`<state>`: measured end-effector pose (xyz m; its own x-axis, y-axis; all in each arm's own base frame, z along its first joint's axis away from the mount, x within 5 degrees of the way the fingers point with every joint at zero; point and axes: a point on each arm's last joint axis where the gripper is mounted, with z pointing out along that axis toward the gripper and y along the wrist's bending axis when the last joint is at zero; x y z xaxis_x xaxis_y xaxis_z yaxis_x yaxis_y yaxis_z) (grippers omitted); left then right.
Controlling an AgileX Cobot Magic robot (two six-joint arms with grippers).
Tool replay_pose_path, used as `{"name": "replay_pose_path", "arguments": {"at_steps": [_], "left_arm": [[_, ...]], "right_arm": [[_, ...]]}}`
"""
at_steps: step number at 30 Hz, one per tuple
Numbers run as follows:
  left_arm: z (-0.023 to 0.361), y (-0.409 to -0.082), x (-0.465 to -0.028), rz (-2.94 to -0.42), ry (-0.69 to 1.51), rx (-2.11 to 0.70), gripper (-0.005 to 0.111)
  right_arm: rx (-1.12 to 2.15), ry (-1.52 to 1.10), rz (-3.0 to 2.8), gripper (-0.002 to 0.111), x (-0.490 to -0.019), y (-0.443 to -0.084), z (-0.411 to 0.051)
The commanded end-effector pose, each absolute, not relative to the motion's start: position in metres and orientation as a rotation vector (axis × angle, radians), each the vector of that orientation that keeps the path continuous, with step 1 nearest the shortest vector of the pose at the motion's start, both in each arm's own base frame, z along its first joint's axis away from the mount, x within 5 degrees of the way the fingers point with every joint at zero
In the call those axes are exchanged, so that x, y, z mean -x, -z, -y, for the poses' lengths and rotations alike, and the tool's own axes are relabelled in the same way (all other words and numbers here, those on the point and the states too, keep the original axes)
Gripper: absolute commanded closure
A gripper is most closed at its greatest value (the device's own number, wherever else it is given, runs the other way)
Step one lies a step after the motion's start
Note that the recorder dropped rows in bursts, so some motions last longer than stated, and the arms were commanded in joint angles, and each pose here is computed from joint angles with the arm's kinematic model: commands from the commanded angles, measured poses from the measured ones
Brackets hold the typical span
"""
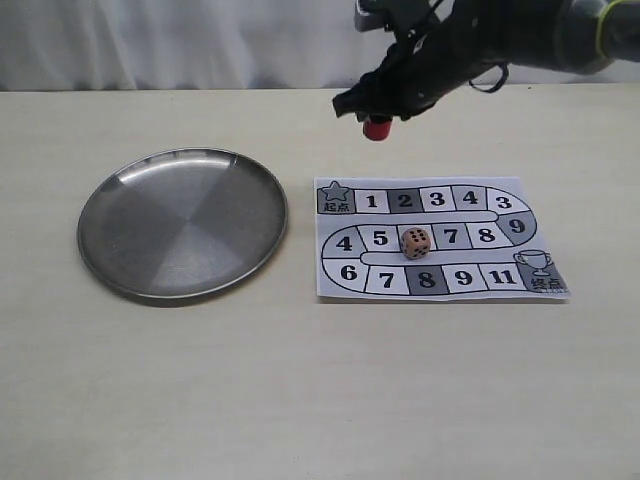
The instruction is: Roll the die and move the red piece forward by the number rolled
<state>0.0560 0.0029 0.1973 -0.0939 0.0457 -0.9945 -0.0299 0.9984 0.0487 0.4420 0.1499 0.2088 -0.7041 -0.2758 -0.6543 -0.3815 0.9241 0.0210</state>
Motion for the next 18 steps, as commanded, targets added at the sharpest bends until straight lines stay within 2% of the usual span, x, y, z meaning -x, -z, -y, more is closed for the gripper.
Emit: {"name": "replay_pose_path", "arguments": {"at_steps": [1,5,8,13,18], "left_arm": [[-0.002,-0.198,-0.056,-1.655,-0.053,-0.018,0.107],[-0.002,-0.198,-0.056,-1.655,-0.053,-0.018,0.107],[-0.002,-0.198,-0.056,-1.655,-0.053,-0.018,0.107],[-0.002,-0.198,-0.056,-1.655,-0.053,-0.018,0.107],[-0.002,-0.198,-0.056,-1.655,-0.053,-0.018,0.107]], "right_arm": [[0.455,-0.17,-2.423,0.104,-0.442,-0.155,-0.146],[0.46,-0.162,-2.498,0.104,-0.442,-0.106,-0.148],[0.466,-0.155,-2.533,0.104,-0.441,-0.083,-0.148],[0.473,-0.154,-2.565,0.104,-0.439,-0.074,-0.148],[0.472,-0.156,-2.554,0.104,-0.44,-0.082,-0.148]]}}
